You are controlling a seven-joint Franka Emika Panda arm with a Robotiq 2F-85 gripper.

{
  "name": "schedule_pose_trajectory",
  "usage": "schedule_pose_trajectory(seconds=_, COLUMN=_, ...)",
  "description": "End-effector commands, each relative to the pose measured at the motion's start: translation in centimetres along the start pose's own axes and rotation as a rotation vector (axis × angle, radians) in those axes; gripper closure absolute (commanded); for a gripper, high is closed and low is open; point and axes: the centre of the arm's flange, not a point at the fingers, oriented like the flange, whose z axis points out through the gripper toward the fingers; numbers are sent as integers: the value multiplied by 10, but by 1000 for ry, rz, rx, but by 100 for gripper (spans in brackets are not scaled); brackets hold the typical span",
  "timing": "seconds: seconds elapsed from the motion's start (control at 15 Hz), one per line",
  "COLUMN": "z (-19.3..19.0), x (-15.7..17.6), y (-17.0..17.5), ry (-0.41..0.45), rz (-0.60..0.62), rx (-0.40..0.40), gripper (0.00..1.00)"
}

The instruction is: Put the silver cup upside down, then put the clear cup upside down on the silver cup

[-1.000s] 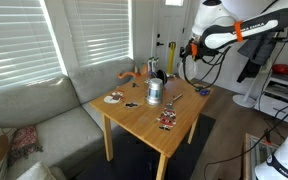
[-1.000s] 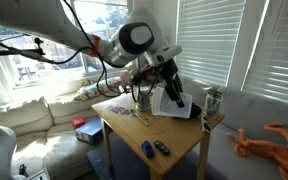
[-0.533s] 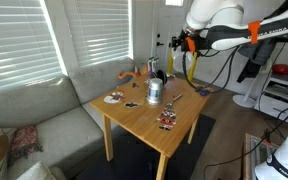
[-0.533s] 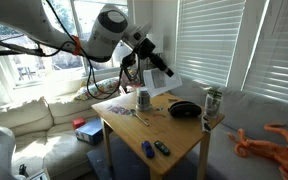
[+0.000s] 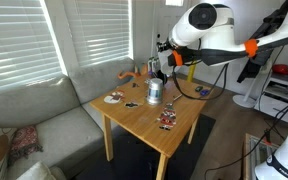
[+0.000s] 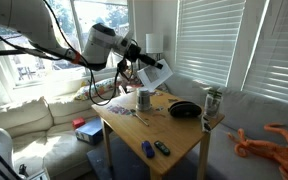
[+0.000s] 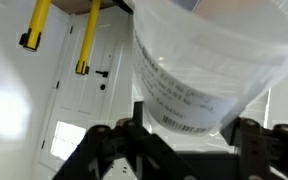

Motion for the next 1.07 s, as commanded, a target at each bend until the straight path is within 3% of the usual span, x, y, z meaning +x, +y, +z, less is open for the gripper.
schedule_pose_trajectory(seconds=0.0, z=-3, x=-26, y=-27, ry=83, rz=10, rx=-12, gripper=54)
schedule_pose_trajectory(seconds=0.4, z=-4, x=-49, y=-52, ry=214, rz=43, rx=36, gripper=54)
schedule_pose_trajectory(seconds=1.0, z=-4, x=-92, y=-68, ry=298, rz=-45, rx=92, gripper=54)
